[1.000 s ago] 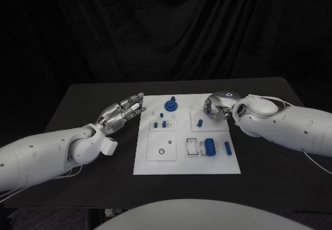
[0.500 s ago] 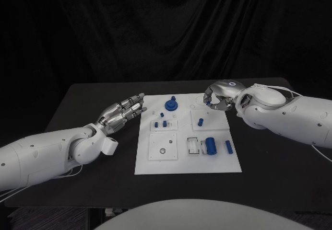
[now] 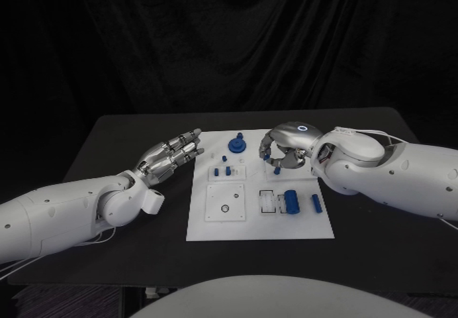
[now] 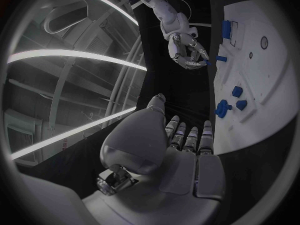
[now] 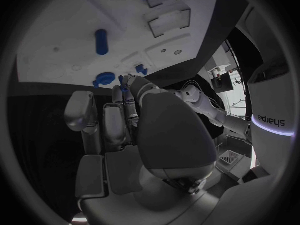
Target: Assemble the parts on the task board
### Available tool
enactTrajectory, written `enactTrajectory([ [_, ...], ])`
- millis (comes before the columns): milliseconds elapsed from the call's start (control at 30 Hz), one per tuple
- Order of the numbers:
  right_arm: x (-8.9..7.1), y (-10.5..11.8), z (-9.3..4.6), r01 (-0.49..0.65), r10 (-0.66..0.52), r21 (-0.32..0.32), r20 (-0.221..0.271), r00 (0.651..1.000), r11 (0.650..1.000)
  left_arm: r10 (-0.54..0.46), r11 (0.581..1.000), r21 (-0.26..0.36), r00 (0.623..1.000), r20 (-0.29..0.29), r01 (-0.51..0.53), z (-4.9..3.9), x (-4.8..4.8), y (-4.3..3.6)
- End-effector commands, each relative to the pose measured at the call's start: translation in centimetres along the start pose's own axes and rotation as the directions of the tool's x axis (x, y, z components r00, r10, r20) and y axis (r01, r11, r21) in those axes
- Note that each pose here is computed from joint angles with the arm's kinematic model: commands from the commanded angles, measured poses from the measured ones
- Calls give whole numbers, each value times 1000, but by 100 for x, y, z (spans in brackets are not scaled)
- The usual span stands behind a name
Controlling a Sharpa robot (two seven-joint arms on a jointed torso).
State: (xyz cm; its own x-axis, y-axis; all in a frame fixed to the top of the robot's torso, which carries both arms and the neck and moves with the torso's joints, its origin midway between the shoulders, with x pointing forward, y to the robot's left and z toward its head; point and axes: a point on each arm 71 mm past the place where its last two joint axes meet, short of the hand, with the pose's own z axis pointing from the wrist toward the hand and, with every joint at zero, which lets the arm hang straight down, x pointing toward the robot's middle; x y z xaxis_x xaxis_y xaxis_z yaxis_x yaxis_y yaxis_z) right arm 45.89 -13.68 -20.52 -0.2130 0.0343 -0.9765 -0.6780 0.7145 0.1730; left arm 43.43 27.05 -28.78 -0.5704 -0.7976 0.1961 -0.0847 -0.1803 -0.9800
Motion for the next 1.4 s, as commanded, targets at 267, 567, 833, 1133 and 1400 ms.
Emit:
enactTrajectory([
  [267,337,388,93,-47,41,-50,-108,993,998,-16,995,98,1000,-9,17,12,27,-58],
  [567,421,581,214,-29,17,-100,-126,992,995,-17,995,97,1000,-10,18,22,36,-50],
  [833,476,648,299,-27,12,-119,-127,992,993,-19,995,96,1000,-13,20,29,50,-46],
  [1133,534,641,325,-3,-13,-115,-139,990,993,-21,995,92,1000,-17,23,39,54,-34],
  [1400,585,637,328,9,-26,-110,-158,987,994,-25,996,87,1000,-18,26,34,58,-11],
])
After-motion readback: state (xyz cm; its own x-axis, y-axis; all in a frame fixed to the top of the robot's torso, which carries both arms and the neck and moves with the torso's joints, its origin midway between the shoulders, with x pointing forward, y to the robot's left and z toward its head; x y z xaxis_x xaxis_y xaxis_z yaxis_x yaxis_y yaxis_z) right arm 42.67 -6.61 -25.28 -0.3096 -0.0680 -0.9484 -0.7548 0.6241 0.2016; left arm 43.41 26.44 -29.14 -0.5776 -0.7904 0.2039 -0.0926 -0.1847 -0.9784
